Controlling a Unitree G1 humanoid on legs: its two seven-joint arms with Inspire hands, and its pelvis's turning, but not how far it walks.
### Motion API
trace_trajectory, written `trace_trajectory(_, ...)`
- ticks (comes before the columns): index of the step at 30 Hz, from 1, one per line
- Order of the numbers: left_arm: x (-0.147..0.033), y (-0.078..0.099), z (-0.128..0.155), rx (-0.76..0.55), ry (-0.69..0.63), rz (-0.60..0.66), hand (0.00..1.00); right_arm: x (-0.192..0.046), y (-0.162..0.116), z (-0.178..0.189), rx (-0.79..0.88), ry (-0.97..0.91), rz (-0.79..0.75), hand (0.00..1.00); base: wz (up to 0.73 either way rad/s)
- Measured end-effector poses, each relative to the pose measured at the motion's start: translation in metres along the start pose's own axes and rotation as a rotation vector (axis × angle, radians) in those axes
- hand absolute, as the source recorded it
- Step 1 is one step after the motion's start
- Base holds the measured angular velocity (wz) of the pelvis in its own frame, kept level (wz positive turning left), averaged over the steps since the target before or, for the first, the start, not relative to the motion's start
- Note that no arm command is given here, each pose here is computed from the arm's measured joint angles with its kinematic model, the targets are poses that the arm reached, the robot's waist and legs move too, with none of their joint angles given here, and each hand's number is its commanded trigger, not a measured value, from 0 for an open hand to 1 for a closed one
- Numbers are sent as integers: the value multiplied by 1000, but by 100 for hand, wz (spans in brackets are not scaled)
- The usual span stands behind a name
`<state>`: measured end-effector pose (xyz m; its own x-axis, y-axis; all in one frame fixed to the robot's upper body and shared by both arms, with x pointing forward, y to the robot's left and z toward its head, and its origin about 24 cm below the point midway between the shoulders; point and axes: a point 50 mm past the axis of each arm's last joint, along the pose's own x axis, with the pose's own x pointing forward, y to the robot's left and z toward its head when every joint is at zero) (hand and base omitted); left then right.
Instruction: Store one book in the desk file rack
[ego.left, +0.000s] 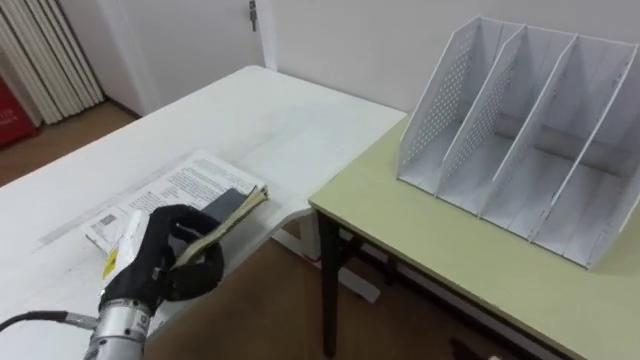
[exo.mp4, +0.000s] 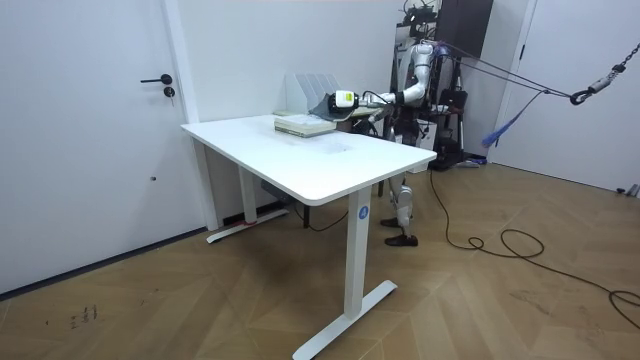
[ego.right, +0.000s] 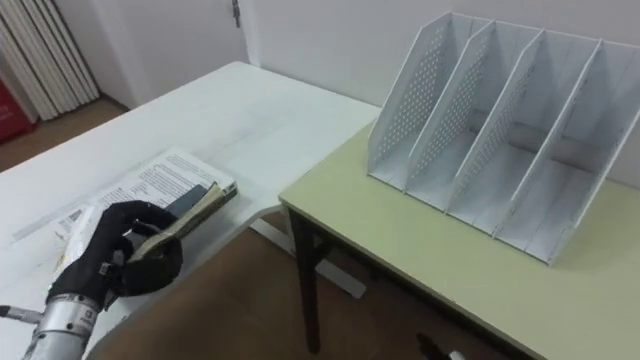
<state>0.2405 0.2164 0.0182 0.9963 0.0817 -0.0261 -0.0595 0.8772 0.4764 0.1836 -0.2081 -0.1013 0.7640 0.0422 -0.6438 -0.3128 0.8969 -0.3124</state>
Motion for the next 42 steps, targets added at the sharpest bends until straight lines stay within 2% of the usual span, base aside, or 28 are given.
trace_trajectory(10,-1,14,19,-373,-84,-10,100,-6,7,39,-19,-202,97,0,4)
trace_trajectory(15,-3,12,33,-551,-157,-89,100,-10,4,65,23,-337,127,0,-5)
trace_trajectory(24,-4,9,38,-704,-213,-202,100,-19,1,88,86,-457,171,0,-1)
trace_trajectory(31,-10,4,48,-797,-297,-364,100,-26,-8,105,186,-560,200,0,-2)
trace_trajectory(37,-12,1,51,-980,-339,-455,100,-31,-22,116,311,-643,203,0,0)
trace_trajectory(42,-14,-2,51,-1015,-348,-520,100,-31,-26,118,314,-642,216,0,-1)
